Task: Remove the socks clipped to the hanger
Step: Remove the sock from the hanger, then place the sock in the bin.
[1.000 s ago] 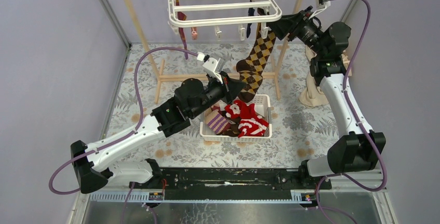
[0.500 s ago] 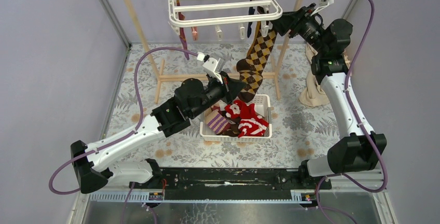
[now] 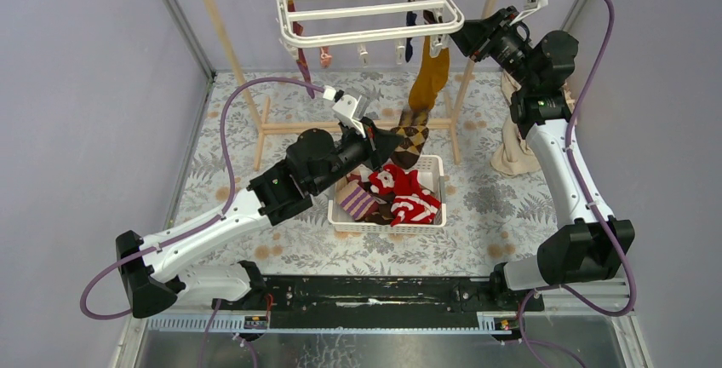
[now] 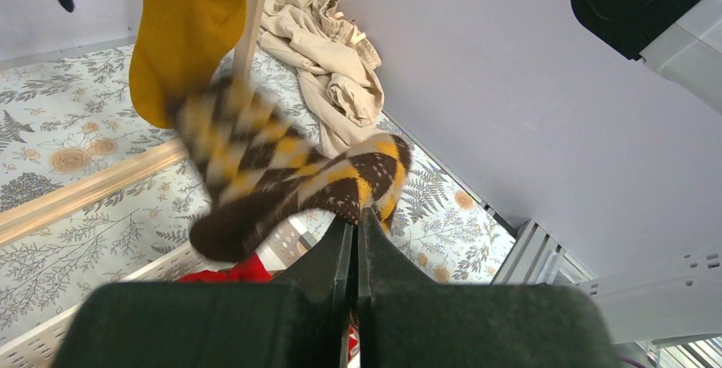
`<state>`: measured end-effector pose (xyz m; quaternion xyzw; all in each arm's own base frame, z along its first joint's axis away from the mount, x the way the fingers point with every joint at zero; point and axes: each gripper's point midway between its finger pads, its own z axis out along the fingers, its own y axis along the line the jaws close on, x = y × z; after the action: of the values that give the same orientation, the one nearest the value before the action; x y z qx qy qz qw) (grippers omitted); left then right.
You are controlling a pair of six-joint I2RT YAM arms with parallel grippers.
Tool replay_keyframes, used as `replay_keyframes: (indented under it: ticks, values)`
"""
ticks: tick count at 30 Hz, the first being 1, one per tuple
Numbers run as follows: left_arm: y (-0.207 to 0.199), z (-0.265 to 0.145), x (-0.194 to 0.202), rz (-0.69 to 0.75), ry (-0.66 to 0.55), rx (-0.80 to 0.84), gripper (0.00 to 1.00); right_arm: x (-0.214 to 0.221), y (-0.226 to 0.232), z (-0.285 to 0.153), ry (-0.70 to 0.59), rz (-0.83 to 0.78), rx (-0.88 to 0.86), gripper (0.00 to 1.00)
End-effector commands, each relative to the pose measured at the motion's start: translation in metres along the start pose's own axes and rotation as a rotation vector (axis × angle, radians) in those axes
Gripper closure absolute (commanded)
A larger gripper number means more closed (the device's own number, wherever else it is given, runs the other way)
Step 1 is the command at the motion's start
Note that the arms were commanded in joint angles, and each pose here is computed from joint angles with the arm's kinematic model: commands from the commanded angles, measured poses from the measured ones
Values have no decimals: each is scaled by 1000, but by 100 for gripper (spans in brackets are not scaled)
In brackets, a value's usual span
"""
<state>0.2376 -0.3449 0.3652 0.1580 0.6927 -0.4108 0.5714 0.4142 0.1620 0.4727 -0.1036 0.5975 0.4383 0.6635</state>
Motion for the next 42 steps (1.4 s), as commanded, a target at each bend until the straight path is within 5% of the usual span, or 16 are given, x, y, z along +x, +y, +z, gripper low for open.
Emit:
replay_keyframes:
  ticks: [1, 3, 7, 11, 30, 34, 42]
  values:
    - [-4, -8, -14, 13, -39, 7, 100, -21, 18, 0, -59, -49, -36, 79]
    - [-4, -10, -14, 8, -38, 8, 100, -19, 16, -1, -56, -45, -29, 78]
    - [-7, -14, -14, -8, -26, 19, 100, -10, 16, -3, -30, -24, -28, 38]
    - [-9, -19, -7, -24, 2, 30, 100, 5, 10, -14, -4, 4, 15, 26]
    - [39, -25, 103, -71, 212, -94, 98, 140, -21, -116, 286, 205, 335, 13]
    - [47, -27, 119, -87, 243, -120, 93, 158, -18, -131, 339, 243, 357, 13]
    - [65, -22, 140, -77, 291, -208, 67, 189, 6, -135, 466, 223, 311, 14]
